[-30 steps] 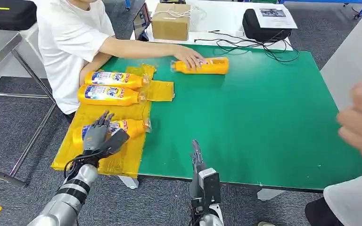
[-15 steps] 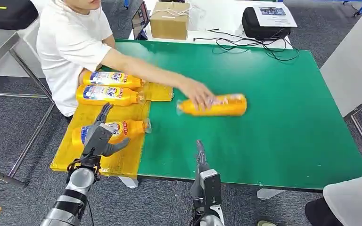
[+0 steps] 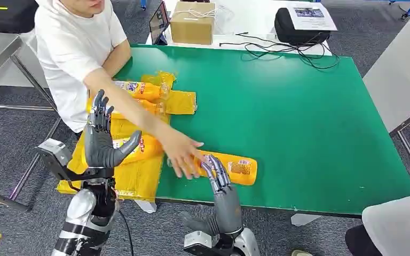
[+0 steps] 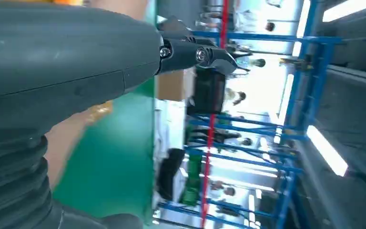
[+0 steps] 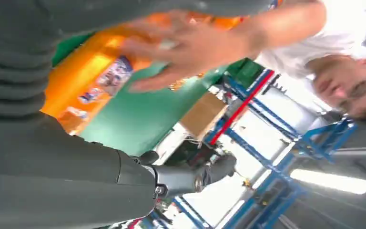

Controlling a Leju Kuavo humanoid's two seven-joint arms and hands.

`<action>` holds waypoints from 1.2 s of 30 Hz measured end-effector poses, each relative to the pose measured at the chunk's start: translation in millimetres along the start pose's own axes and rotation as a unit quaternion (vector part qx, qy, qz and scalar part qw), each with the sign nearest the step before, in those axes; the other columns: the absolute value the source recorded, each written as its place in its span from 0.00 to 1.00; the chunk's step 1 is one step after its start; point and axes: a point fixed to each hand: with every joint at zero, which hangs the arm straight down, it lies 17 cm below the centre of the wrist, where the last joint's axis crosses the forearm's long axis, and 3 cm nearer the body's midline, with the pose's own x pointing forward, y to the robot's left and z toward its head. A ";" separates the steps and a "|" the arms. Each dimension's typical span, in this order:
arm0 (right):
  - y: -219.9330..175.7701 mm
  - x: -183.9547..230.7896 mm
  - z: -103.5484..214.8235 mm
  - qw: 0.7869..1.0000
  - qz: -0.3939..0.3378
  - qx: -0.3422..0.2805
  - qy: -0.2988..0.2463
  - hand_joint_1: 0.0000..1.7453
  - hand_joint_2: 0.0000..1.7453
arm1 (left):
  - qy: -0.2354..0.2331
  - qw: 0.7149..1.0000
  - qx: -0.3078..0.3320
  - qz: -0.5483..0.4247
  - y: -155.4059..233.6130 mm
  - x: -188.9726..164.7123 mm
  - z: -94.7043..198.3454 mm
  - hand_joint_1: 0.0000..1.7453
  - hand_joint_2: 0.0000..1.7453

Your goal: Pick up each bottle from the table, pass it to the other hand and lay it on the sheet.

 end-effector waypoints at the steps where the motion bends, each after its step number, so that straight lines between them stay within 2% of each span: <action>1: -1.5 -1.7 1.5 1.000 0.001 -0.002 0.004 0.00 1.00 | -0.003 1.000 -0.001 0.005 -2.5 3.4 0.4 0.00 1.00; 8: -2.9 -4.8 5.7 1.000 0.012 0.000 0.007 0.00 1.00 | -0.018 1.000 -0.004 0.022 -9.3 16.9 1.2 0.00 1.00; 12: 12.1 -1.4 14.7 0.990 0.117 0.063 -0.042 0.00 1.00 | -0.010 0.998 -0.006 0.066 -18.6 19.0 20.4 0.00 1.00; 14: 13.0 -11.1 19.6 0.983 0.156 0.082 -0.041 0.00 1.00 | -0.013 0.998 -0.009 0.062 -24.7 21.5 27.0 0.00 1.00; 16: 7.4 -24.4 20.3 0.977 0.193 0.090 -0.031 0.00 1.00 | 0.001 0.999 -0.001 0.049 -25.5 15.0 46.3 0.00 1.00; 18: -10.0 -52.2 22.1 0.970 0.227 0.086 0.007 0.00 1.00 | 0.023 0.999 0.003 0.043 -32.3 4.4 66.8 0.00 1.00; 22: -37.0 -114.7 8.1 0.959 0.258 0.078 0.084 0.00 1.00 | 0.061 0.998 0.010 0.030 -39.6 -18.1 80.2 0.00 1.00; 26: -36.1 -200.5 11.1 0.936 0.249 0.136 0.208 0.00 1.00 | 0.115 0.993 -0.012 0.020 -59.9 -47.0 92.1 0.00 1.00; 29: -38.4 -232.0 15.3 0.918 0.261 0.168 0.247 0.00 1.00 | 0.139 0.990 -0.018 0.019 -66.2 -59.9 99.1 0.00 1.00; 36: -44.9 -258.5 11.4 0.898 0.281 0.196 0.275 0.00 1.00 | 0.161 0.987 -0.025 0.015 -72.4 -72.6 104.6 0.00 1.00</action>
